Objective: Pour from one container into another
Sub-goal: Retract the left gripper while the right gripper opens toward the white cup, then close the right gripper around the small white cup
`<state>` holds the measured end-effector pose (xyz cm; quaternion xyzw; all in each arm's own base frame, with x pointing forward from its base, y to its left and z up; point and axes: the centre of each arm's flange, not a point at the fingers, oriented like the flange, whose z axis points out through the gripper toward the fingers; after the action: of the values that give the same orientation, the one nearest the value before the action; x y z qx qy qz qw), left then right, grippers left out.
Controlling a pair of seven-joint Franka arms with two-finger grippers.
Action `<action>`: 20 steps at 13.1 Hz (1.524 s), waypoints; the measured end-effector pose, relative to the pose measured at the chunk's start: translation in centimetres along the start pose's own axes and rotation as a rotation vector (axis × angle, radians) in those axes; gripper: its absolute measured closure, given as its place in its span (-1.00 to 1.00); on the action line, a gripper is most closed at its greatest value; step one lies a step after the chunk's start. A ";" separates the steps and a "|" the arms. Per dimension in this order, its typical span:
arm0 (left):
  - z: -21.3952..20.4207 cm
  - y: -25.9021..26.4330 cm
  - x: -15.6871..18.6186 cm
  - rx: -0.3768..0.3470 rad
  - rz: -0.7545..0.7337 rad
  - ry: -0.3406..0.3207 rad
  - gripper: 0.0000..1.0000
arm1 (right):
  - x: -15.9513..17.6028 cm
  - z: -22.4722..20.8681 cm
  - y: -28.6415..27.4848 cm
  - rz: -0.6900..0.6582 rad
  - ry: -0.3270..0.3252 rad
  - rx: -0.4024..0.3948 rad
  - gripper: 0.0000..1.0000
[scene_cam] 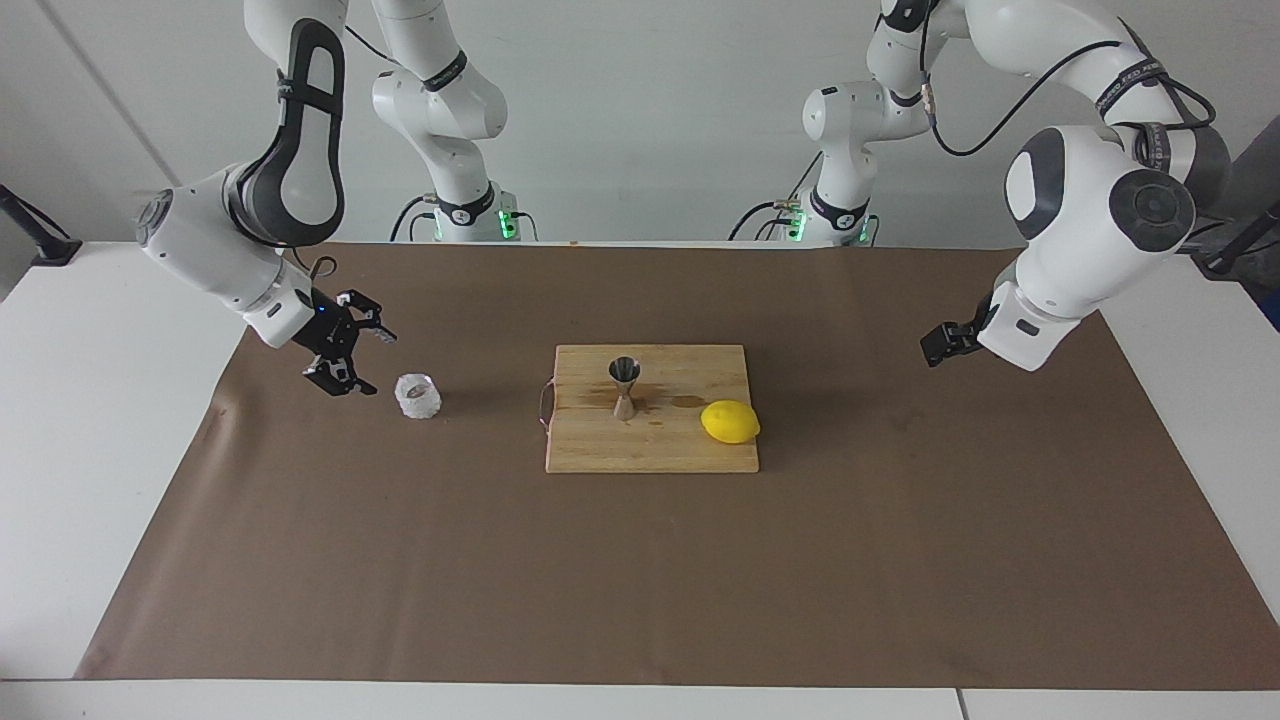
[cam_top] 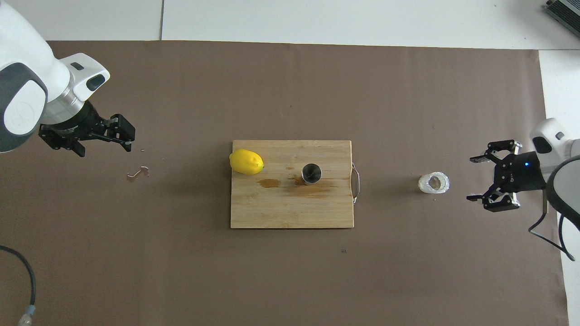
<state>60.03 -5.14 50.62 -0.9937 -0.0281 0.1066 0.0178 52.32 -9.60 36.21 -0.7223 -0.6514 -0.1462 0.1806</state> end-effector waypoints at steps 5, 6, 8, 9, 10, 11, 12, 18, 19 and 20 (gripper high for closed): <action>-3.7 -2.6 -3.2 -0.038 0.038 0.062 -1.00 | -2.2 2.9 -0.4 -0.045 0.063 0.005 -1.00; -4.7 -2.6 -4.0 -0.037 0.038 0.078 -1.00 | -2.4 3.4 -0.5 -0.044 0.073 0.011 -1.00; -6.7 -2.8 -5.6 -0.035 0.036 0.106 -1.00 | -3.4 4.6 -0.6 -0.036 0.104 0.017 -1.00; -7.6 -2.9 -6.5 -0.034 0.039 0.117 -1.00 | -4.1 5.0 -0.7 -0.031 0.116 0.018 -1.00; -8.4 -3.1 -7.4 -0.031 0.050 0.120 -1.00 | -4.7 5.5 -0.7 -0.024 0.128 0.021 -1.00; -8.8 -3.4 -8.1 -0.029 0.061 0.118 -1.00 | -5.2 6.1 -0.7 -0.018 0.145 0.021 -1.00; -9.1 -3.9 -8.6 -0.029 0.061 0.121 -1.00 | -5.5 6.8 -0.7 -0.019 0.172 0.017 -1.00; -9.4 -4.9 -8.5 -0.032 0.056 0.147 -1.00 | -5.5 8.8 -0.5 -0.027 0.221 0.020 -1.00; -9.6 -4.8 -8.4 -0.033 0.057 0.156 -1.00 | -5.4 8.8 -0.5 -0.030 0.223 0.020 -1.00; -9.8 -4.7 -8.3 -0.034 0.059 0.168 -1.00 | -5.4 8.8 -0.5 -0.030 0.223 0.020 -1.00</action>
<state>53.73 -1.28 62.10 -0.9997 0.0012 0.0228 0.0002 51.00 -10.36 25.96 -0.6897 -0.6396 -0.2218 0.2571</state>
